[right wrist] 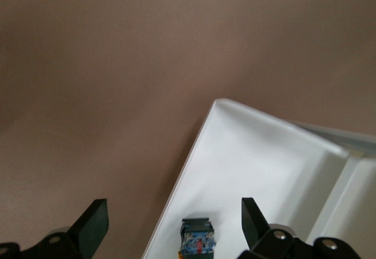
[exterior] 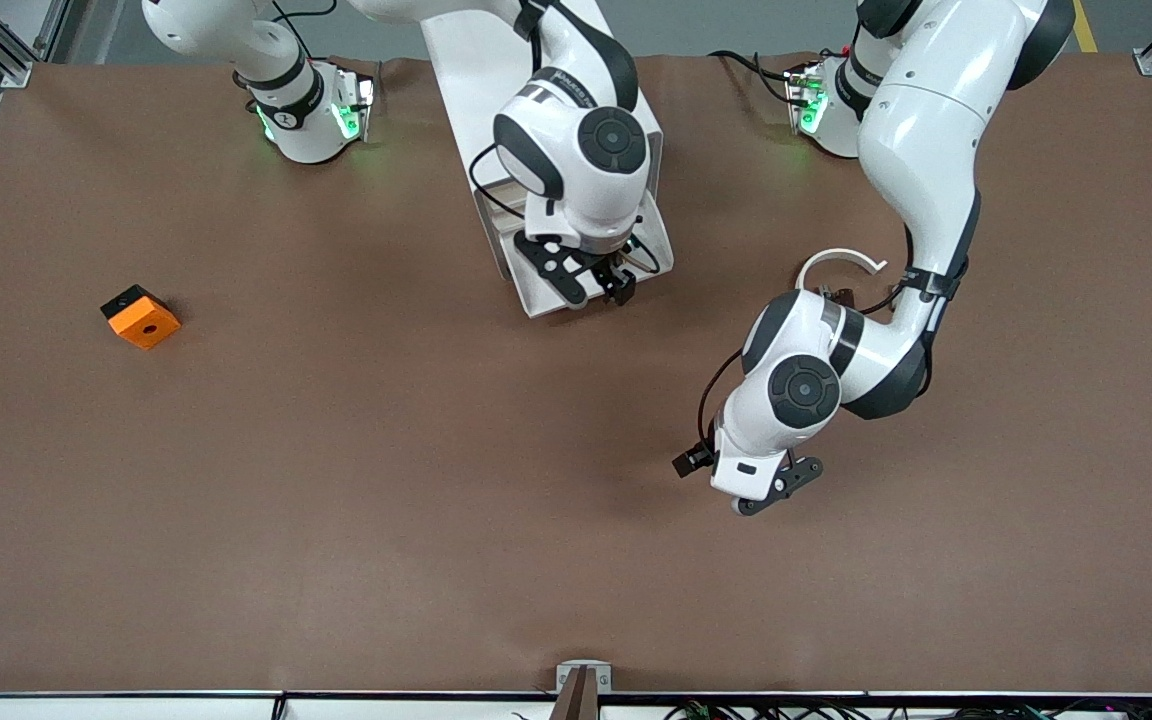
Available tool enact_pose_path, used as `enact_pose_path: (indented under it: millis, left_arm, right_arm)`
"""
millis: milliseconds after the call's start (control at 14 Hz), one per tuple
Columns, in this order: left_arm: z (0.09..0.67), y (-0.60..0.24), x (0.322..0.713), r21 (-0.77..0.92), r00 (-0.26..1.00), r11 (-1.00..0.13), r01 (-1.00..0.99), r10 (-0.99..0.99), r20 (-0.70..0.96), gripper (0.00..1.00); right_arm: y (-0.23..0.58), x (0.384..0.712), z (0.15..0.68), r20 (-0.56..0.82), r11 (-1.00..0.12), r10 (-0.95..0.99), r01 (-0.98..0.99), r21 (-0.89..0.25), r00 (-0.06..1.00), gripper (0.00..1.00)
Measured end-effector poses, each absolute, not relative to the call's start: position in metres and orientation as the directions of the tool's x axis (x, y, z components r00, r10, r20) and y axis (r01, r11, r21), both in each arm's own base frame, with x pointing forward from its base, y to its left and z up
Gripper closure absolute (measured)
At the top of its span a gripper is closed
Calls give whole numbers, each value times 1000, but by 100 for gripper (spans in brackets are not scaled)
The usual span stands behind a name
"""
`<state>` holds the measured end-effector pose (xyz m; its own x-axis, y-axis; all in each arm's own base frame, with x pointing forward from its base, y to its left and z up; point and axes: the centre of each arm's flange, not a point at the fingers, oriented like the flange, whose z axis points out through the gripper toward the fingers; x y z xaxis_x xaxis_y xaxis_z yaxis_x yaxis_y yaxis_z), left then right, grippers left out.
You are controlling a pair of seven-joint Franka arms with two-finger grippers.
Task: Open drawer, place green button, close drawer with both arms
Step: 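Raise the right gripper away from the drawer while the left gripper approaches it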
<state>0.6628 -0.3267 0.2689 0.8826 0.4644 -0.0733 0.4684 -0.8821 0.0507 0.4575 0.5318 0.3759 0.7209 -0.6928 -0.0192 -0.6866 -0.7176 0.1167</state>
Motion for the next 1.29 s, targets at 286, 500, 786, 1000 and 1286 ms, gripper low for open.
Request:
enact_pose_path:
  millis: [286, 500, 786, 1000, 1286]
  left_arm:
    - [250, -356, 635, 5, 911, -914, 406, 404, -83, 0]
    - [236, -377, 611, -40, 925, -932, 361, 364, -112, 0]
    - [233, -408, 585, -74, 942, -951, 300, 308, -134, 0]
    - [235, -430, 564, -82, 948, -963, 256, 266, -172, 0]
    - [240, -454, 542, -71, 953, -975, 210, 221, -209, 0]
  right_arm:
    - [457, 504, 445, -66, -800, -596, -586, 131, 800, 0]
    - [369, 535, 498, -123, -846, -529, -511, 153, 839, 0]
    - [219, 573, 542, -231, -910, -412, -387, 146, 881, 0]
    - [123, 586, 562, -272, -944, -331, -318, 91, 904, 0]
    - [10, 594, 571, -272, -979, -200, -203, 17, 941, 0]
